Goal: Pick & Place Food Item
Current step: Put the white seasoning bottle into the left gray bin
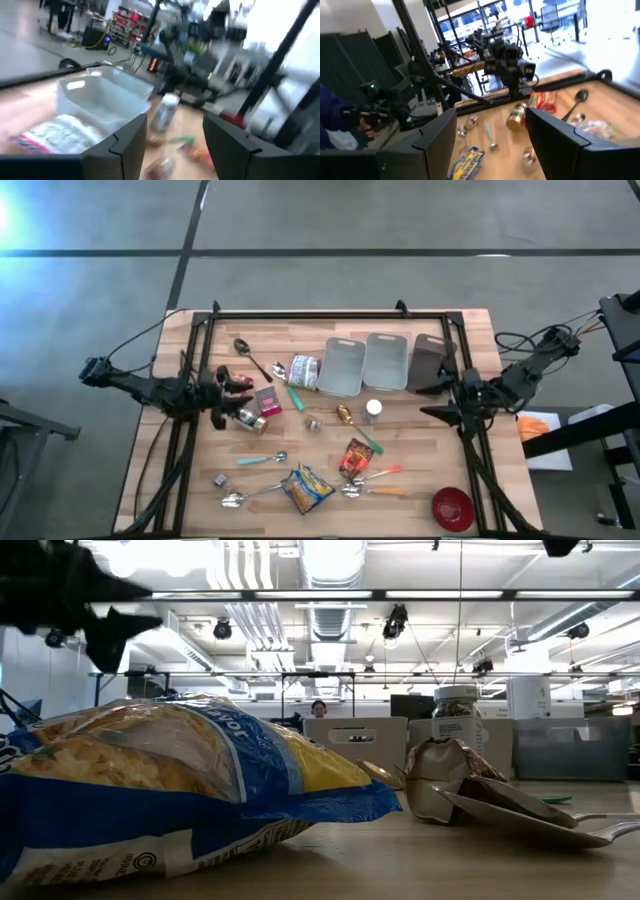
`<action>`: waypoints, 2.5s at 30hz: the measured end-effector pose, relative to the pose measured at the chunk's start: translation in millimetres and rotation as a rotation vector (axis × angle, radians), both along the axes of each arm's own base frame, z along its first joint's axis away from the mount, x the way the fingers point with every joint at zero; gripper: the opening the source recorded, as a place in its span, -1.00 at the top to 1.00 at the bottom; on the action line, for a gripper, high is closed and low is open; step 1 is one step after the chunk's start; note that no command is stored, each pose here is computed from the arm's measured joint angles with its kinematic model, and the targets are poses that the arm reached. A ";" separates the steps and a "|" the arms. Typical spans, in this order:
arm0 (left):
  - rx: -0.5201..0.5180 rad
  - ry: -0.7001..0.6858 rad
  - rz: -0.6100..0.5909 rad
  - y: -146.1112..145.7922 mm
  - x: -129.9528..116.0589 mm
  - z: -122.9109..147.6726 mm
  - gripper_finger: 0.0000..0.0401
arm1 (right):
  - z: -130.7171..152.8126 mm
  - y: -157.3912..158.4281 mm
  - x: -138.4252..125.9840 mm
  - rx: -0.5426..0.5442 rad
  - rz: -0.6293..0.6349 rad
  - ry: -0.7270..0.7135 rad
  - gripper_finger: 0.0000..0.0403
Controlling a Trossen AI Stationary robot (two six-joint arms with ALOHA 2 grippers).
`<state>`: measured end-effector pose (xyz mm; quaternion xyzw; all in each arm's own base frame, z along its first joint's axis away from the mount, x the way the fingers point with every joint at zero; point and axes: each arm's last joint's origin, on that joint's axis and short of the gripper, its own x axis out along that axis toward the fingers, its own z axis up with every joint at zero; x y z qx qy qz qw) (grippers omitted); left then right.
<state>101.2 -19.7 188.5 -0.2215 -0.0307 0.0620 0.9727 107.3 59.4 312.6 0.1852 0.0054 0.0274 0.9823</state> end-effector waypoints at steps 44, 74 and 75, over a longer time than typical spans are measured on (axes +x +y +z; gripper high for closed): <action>-0.232 -0.362 -0.070 3.1 -11.1 95.8 0.02 | 42.1 7.5 21.3 0.089 -0.191 0.336 -0.17; -0.318 -0.200 -0.078 0.1 -2.1 79.7 0.02 | -16.2 -8.4 138.2 0.304 -0.396 1.083 -0.17; -0.318 -0.199 -0.078 0.1 -2.1 79.6 0.02 | -17.4 -10.2 140.5 0.304 -0.419 1.114 -0.17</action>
